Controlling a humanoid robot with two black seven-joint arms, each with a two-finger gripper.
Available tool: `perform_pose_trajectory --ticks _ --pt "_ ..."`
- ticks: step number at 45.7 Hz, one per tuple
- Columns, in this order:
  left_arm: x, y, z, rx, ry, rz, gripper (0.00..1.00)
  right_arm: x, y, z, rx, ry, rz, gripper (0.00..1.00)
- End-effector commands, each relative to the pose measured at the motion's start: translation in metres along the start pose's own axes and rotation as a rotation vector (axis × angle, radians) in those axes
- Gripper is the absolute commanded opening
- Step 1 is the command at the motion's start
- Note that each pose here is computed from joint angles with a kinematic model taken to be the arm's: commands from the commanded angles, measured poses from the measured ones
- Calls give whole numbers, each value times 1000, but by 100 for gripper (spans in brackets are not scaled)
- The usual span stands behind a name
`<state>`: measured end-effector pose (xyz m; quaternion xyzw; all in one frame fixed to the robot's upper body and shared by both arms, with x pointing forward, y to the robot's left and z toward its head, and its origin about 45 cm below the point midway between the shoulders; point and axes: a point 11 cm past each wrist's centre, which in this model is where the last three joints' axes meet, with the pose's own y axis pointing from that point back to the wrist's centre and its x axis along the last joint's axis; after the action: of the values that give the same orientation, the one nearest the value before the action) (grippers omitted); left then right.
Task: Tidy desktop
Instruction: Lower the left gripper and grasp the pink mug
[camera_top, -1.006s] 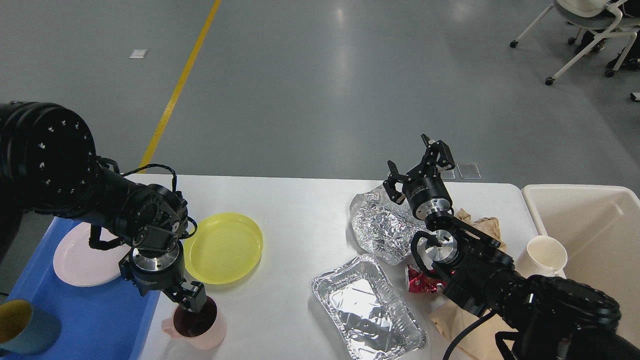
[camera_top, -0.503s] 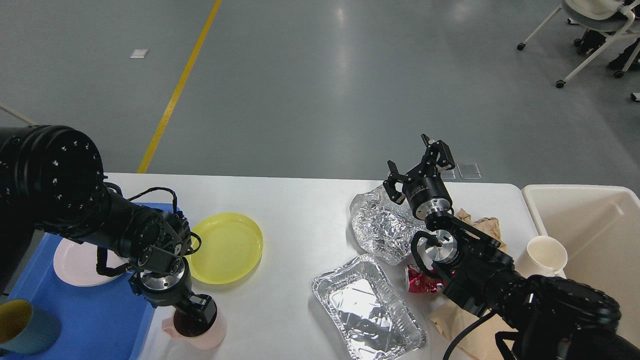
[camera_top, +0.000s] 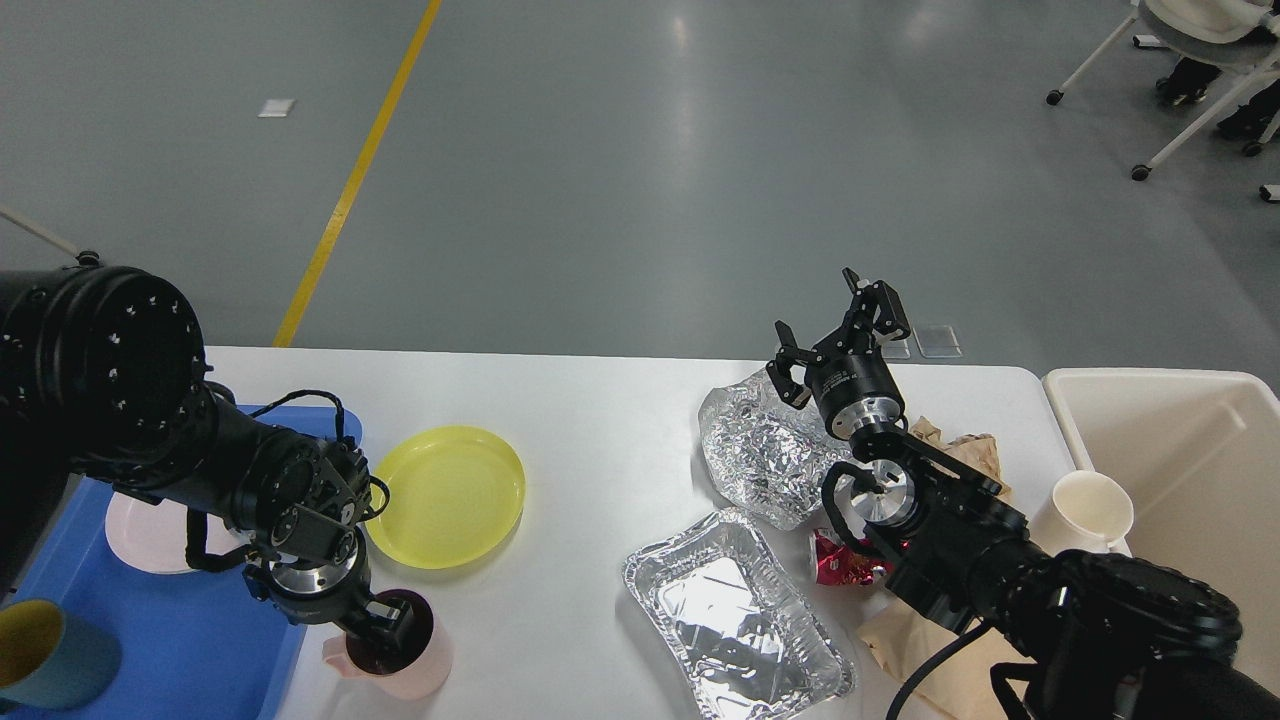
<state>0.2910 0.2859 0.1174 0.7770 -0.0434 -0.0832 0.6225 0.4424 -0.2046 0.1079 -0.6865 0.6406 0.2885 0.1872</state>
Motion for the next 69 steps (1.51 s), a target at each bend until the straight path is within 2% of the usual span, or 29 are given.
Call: perform_pose_trajectory --ticks 1,13,24,26,33,37,41,46,69 --pt "-4 -7 -1 -5 15 13 94 0 0 0 0 0 0 100" --pt "-3 -8 -2 -1 20 24 94 0 0 0 0 0 0 100" --pt "-4 -13 0 1 20 45 84 0 0 0 0 0 0 100" --pt "-4 -13 0 1 20 46 78 0 0 0 0 0 0 100" --pt "-4 -13 -1 3 20 44 46 0 0 0 0 0 0 100" --pt "-5 -14 0 2 19 46 24 0 0 0 1 0 -1 100" --pt "-6 -15 -1 2 20 40 16 0 0 0 0 0 0 100" --pt "-6 -15 -1 2 20 41 0 0 0 0 0 0 0 100" --pt "-1 -9 -6 3 33 58 0 0 0 0 1 0 -1 100"
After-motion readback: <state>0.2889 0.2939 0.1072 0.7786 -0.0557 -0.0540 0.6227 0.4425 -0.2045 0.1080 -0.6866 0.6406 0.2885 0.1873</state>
